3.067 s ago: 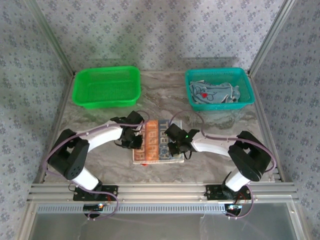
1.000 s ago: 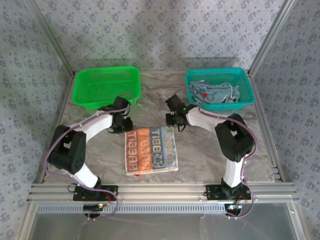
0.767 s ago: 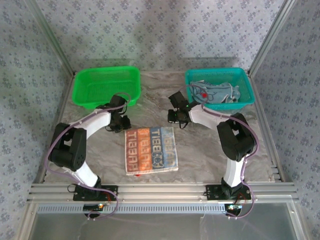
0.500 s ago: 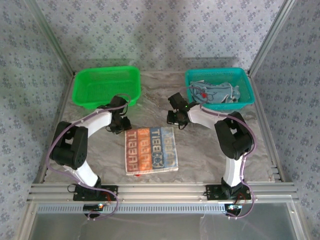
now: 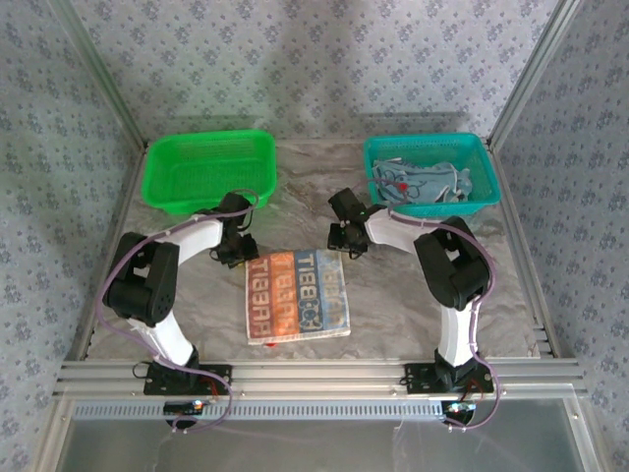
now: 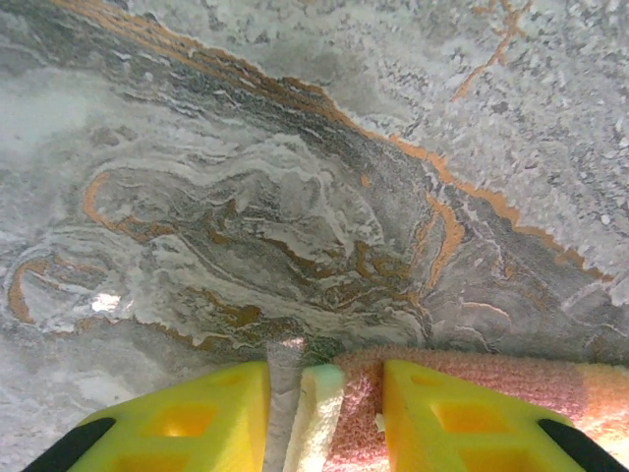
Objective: Fold and stack the towels
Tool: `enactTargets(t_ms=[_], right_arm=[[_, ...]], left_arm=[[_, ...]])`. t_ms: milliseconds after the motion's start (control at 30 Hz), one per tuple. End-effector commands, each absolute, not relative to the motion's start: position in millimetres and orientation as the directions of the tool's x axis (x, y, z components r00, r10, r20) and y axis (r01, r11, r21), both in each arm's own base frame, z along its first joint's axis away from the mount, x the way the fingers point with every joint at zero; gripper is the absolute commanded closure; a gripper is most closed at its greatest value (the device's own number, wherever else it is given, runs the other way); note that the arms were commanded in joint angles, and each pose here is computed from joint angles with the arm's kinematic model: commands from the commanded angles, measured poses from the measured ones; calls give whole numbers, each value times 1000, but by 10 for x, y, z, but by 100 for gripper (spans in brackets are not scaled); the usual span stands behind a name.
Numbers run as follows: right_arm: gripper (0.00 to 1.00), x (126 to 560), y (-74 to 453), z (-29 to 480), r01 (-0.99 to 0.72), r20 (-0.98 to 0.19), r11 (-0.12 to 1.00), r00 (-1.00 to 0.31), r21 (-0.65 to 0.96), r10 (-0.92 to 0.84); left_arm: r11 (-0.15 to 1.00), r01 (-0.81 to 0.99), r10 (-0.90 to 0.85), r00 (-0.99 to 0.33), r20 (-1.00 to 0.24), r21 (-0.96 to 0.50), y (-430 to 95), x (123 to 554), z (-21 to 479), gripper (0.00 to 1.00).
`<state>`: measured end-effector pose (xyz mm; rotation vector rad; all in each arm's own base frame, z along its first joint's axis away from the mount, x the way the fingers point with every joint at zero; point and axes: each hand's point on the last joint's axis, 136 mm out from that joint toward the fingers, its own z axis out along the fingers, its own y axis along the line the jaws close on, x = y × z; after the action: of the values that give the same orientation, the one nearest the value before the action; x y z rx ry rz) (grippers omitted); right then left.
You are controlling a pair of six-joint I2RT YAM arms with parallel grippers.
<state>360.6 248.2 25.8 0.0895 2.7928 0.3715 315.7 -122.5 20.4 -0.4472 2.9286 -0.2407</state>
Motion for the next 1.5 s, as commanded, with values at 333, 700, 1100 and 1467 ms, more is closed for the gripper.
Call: enactTargets(t_ms=[333, 700, 1100, 1467], right_arm=[[84, 3483, 2524, 83, 44, -246, 962, -963, 271, 113], [72, 3572, 2666, 307, 66, -258, 941, -953, 333, 158], [69, 3509, 2700, 213, 95, -216, 939, -961, 330, 173], [100, 3545, 2636, 248, 101, -229, 934, -955, 342, 187]], left_arm=[[951, -250, -272, -956, -108, -183, -1322, 3096, 60, 79], [954, -233, -258, -959, -116, -188, -1354, 3098, 83, 76], [954, -232, -256, -960, -115, -191, -1356, 3089, 76, 76], [956, -226, -252, -959, -129, -190, -1359, 3121, 112, 90]])
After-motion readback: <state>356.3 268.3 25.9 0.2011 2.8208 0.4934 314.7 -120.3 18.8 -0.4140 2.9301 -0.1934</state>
